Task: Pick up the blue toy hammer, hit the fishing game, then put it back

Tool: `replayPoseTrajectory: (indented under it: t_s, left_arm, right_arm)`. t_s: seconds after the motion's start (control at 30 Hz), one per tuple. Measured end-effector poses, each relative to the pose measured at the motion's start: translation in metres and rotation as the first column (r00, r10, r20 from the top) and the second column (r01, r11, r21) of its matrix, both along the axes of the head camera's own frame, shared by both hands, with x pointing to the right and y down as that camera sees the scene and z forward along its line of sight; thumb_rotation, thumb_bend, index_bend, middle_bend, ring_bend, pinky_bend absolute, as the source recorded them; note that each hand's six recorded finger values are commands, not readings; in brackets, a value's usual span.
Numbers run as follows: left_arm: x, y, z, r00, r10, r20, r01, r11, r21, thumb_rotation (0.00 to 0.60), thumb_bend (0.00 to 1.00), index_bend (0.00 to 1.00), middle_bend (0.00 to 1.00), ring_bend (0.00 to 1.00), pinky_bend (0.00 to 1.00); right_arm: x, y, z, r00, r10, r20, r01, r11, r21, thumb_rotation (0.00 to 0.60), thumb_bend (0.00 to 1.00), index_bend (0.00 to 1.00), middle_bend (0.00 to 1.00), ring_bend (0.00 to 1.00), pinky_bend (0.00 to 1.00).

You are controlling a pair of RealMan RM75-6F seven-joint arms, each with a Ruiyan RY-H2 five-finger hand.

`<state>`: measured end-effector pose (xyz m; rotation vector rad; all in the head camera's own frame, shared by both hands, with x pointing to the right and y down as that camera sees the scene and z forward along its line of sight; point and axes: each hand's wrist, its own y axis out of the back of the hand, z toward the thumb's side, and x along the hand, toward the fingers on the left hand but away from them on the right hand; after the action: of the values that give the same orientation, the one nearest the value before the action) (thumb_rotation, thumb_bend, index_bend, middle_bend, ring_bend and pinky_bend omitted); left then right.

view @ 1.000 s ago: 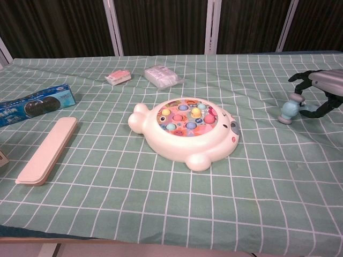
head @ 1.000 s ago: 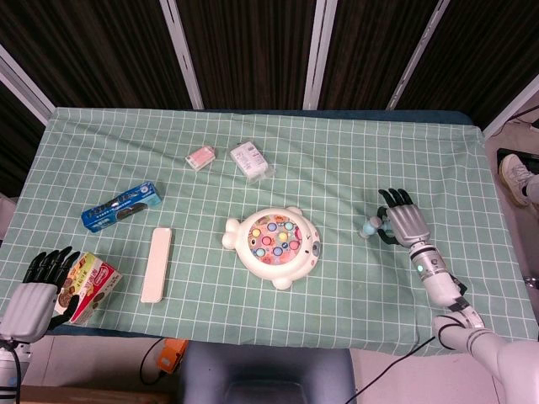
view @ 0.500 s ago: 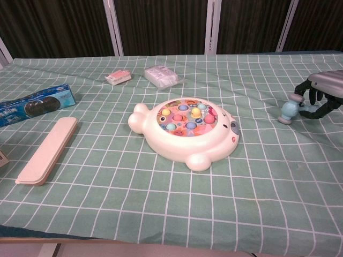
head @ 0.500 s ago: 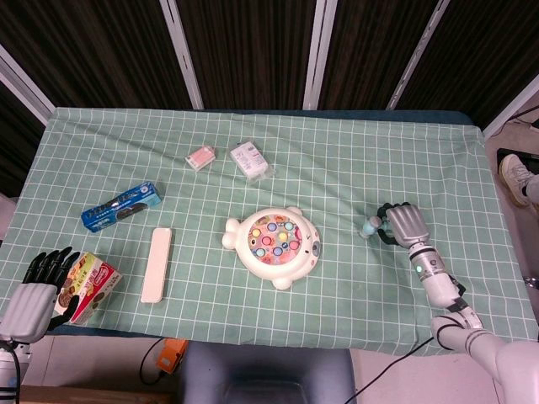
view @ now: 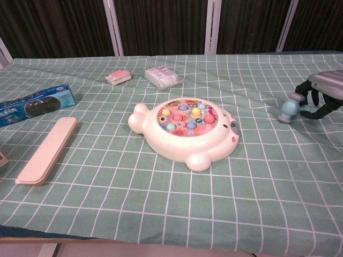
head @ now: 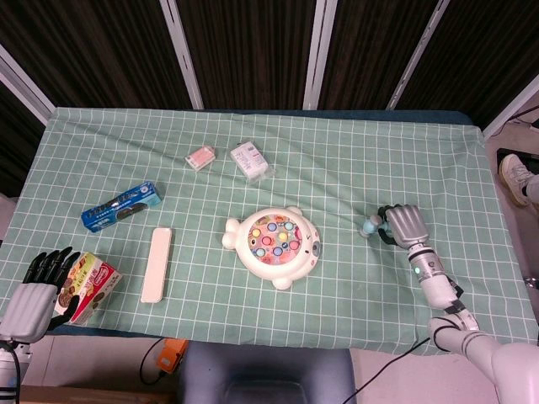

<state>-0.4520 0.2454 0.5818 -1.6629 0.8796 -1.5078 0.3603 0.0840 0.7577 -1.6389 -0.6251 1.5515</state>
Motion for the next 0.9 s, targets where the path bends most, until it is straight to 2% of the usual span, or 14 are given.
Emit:
replayPoseTrajectory:
  t_s: [0.63, 0.9]
  left_arm:
    - [0.0, 0.0, 0.001, 1.0, 0.002, -0.001, -0.002, 1.0, -0.003, 0.6, 0.42, 0.0, 0.04, 0.02, 0.04]
    - [0.001, 0.0, 0.0, 1.0, 0.004, -0.003, -0.004, 1.0, 0.0, 0.6, 0.42, 0.0, 0.04, 0.02, 0.04]
  right_arm:
    - [-0.001, 0.001, 0.003, 1.0, -0.007, -0.027, 0.008, 1.0, 0.018, 0.6, 0.55, 0.97, 0.7, 0.76, 0.77]
    - [-0.001, -0.006, -0.009, 1.0, -0.01, -0.011, 0.011, 0.999, 0.049, 0.6, 0.55, 0.97, 0.71, 0.77, 0.78]
